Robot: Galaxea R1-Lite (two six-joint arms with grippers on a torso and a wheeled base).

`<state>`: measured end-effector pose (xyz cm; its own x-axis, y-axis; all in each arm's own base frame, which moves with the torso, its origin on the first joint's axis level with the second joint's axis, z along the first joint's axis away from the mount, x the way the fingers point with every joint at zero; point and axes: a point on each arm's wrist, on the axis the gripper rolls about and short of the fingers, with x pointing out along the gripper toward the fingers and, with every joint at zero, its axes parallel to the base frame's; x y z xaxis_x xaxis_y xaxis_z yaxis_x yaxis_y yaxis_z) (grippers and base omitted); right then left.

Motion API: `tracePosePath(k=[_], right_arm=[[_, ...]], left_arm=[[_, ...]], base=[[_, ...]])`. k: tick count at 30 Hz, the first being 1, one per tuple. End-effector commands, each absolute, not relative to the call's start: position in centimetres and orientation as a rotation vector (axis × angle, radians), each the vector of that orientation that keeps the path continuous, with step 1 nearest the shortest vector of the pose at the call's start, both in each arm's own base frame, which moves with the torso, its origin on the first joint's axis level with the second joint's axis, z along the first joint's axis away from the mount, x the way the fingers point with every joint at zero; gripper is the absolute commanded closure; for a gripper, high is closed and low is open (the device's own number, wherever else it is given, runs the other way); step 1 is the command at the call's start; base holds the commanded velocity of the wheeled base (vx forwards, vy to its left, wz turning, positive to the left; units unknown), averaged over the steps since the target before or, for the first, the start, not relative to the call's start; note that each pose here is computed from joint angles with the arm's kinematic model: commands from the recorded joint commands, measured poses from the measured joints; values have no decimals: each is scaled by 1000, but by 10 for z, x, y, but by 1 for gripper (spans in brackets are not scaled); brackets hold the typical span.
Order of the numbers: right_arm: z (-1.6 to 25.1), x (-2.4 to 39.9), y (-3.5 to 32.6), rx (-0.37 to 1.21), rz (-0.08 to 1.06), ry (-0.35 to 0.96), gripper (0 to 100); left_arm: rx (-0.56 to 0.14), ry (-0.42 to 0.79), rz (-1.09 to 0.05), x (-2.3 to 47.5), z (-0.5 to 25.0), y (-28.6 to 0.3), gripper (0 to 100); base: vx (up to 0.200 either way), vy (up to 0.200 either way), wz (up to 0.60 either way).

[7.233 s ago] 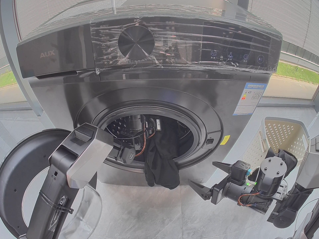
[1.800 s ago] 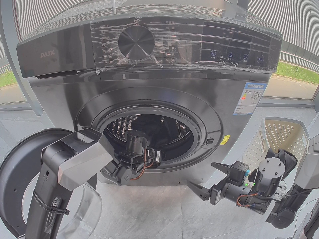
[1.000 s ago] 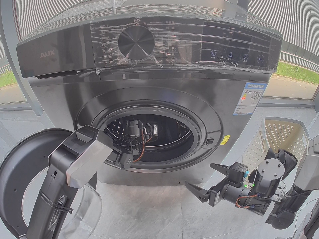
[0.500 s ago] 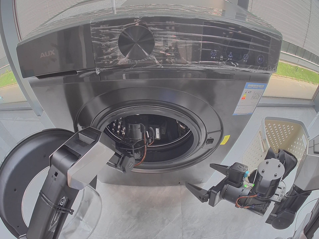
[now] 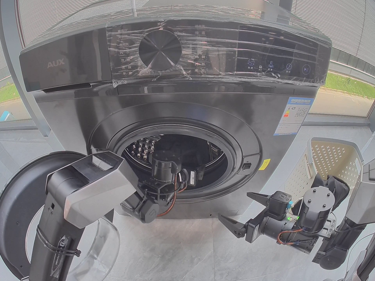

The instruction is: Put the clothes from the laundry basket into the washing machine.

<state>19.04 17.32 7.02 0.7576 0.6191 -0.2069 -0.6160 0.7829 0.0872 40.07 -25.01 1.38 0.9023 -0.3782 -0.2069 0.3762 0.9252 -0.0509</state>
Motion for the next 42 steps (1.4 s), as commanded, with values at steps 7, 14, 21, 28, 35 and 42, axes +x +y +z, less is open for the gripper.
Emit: tracePosePath(k=[7,14,21,28,35,42], right_arm=[[71,190,168,14,657,233,0],[75,189,166,20,652,219,0],[79,191,155,26,611,211,0],[85,191,148,35,593,188,0],[83,189,145,30,589,204,0],[88,190,138,39,564,186,0]], left_arm=[[-1,224,-555,276,72,-242,0],[-91,190,-600,217,110,-210,0],[-114,203,-579,178,120,-168,0],[-135,159,-564,155,132,-141,0],[-116,162,-552,148,129,-134,0],[-111,141,-524,150,131,-127,0]], base=[[0,0,0],[0,0,0],[0,0,0],[0,0,0],[0,0,0],[-200,0,0]])
